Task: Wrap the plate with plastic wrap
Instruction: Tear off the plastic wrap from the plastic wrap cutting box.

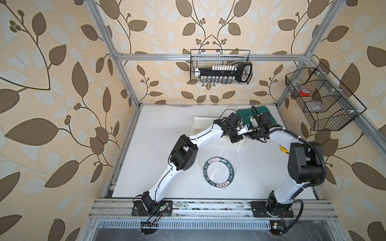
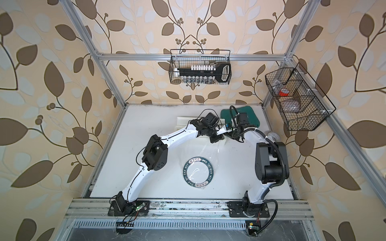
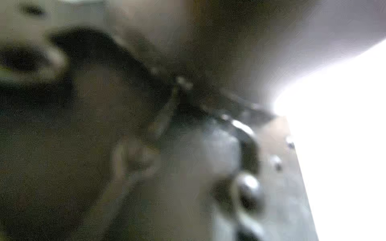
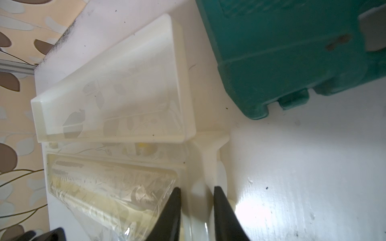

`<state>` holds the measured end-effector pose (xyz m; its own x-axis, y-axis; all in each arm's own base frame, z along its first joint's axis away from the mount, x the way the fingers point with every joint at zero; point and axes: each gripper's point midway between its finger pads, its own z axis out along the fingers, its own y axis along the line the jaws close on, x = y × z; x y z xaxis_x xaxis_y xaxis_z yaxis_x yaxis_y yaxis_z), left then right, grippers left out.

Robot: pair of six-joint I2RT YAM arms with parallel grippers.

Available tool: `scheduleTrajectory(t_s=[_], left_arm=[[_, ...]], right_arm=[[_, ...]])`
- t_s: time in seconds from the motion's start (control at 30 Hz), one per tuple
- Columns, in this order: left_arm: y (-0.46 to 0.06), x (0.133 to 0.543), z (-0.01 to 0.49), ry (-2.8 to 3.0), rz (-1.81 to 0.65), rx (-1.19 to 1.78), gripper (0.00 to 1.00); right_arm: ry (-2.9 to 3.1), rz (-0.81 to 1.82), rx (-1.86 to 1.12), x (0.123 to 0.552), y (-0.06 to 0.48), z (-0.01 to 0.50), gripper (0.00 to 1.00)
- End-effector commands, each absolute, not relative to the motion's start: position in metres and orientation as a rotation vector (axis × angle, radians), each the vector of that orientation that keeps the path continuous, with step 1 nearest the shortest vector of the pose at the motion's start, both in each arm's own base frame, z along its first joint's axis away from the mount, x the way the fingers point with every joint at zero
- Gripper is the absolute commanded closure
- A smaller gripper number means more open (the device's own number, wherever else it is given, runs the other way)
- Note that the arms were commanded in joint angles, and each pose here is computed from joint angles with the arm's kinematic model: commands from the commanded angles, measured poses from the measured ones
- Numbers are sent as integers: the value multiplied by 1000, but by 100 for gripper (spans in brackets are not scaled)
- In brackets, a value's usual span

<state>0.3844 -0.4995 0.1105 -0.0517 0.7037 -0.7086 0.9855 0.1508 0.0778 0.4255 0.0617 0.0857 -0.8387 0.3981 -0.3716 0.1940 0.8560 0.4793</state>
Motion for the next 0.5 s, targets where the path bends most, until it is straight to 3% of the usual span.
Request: scheduleTrajectory(t_s=[0.0, 0.47], left_arm=[[-488, 375, 85, 1883, -541, 1667, 98], [-443, 393, 100, 1934, -431, 1647, 100]], right_arm=[[2703, 475, 472, 397, 51, 44, 76], [2762, 229, 465, 385, 23, 24, 82]])
